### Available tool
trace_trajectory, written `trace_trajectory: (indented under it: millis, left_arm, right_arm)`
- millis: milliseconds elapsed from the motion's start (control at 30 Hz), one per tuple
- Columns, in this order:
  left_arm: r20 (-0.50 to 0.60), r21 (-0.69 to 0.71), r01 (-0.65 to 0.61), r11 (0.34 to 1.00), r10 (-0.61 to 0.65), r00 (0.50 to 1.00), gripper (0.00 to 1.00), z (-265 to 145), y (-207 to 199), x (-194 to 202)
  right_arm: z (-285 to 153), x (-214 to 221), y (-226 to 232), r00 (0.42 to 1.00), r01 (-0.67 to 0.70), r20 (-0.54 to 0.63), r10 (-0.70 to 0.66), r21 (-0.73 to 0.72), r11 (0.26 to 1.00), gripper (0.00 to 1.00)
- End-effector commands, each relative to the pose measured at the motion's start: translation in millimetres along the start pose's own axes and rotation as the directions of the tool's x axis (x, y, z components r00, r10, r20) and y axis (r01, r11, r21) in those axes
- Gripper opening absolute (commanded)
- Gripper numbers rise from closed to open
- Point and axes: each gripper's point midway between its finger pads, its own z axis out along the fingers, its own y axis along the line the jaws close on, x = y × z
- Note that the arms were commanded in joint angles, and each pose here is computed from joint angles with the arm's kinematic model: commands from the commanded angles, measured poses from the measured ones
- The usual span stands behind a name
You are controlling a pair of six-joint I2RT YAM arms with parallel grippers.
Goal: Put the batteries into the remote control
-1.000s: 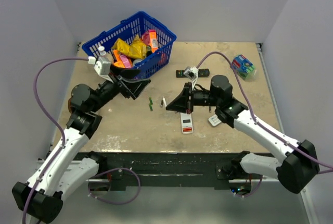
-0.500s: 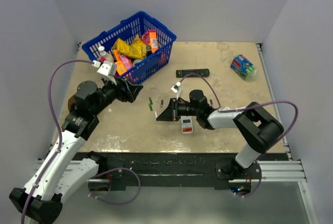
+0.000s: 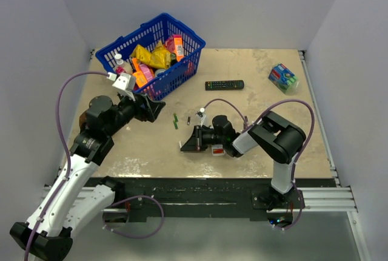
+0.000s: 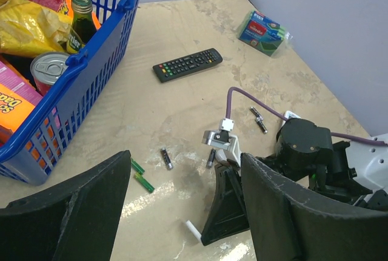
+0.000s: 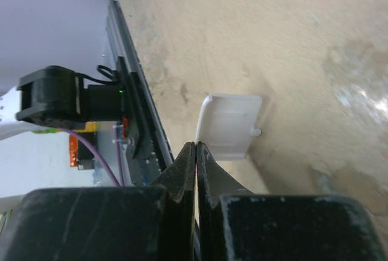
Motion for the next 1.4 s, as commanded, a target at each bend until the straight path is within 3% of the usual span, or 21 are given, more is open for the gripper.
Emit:
trace_trajectory:
  millis: [0, 300, 567, 633, 767, 933, 1100, 1367]
  left_arm:
    - [0.05, 0.013, -0.011, 1.0, 0.01, 0.999, 0.77, -6.7, -6.5, -20.3]
    - [0.05, 0.017, 0.004, 1.0, -0.005, 0.999, 0.77, -7.3, -7.8, -20.2]
    - [0.02, 0.029, 0.017, 0.999, -0.018, 1.0, 0.77, -1.8, -7.5, -10.5]
    - [-0.005, 0.027, 0.039, 0.999, -0.039, 0.999, 0.77, 1.6, -6.4, -3.9]
    - [-0.059, 0.014, 0.07, 0.997, -0.069, 0.996, 0.77, 7.9, -2.3, 11.1]
    - [-0.077, -0.111, 0.093, 0.989, -0.102, 0.992, 0.77, 7.5, 19.2, 19.4]
    - [-0.053, -0.197, 0.093, 0.976, -0.106, 0.993, 0.77, 1.3, 32.3, 13.2]
    - [-0.05, -0.206, 0.082, 0.975, -0.094, 0.994, 0.77, -2.2, 33.6, 12.4]
  right_arm:
    - [-5.2, -1.3, -14.5, 0.998, 0.053, 0.023, -0.055, 0.081, 0.995, 0.01]
    - [-31.7, 0.5, -51.7, 0.994, 0.107, -0.021, -0.107, 0.364, 0.925, 0.09]
    - [-48.7, -18.5, -40.8, 0.989, 0.146, -0.036, -0.146, 0.47, 0.871, 0.04]
    - [-50.6, -30.1, -37.4, 0.985, 0.164, -0.031, -0.172, 0.499, 0.851, 0.09]
    - [-58.3, -45.6, -24.2, 0.968, 0.238, -0.078, -0.239, 0.587, 0.774, 0.27]
    - [-50.9, -36.1, -8.5, 0.921, 0.389, -0.274, -0.276, 0.665, 0.638, 0.41]
    - [-44.9, -20.2, -15.2, 0.883, 0.468, -0.408, -0.234, 0.719, 0.513, 0.41]
    - [-36.0, -16.8, -32.0, 0.879, 0.473, -0.437, -0.189, 0.76, 0.446, 0.38]
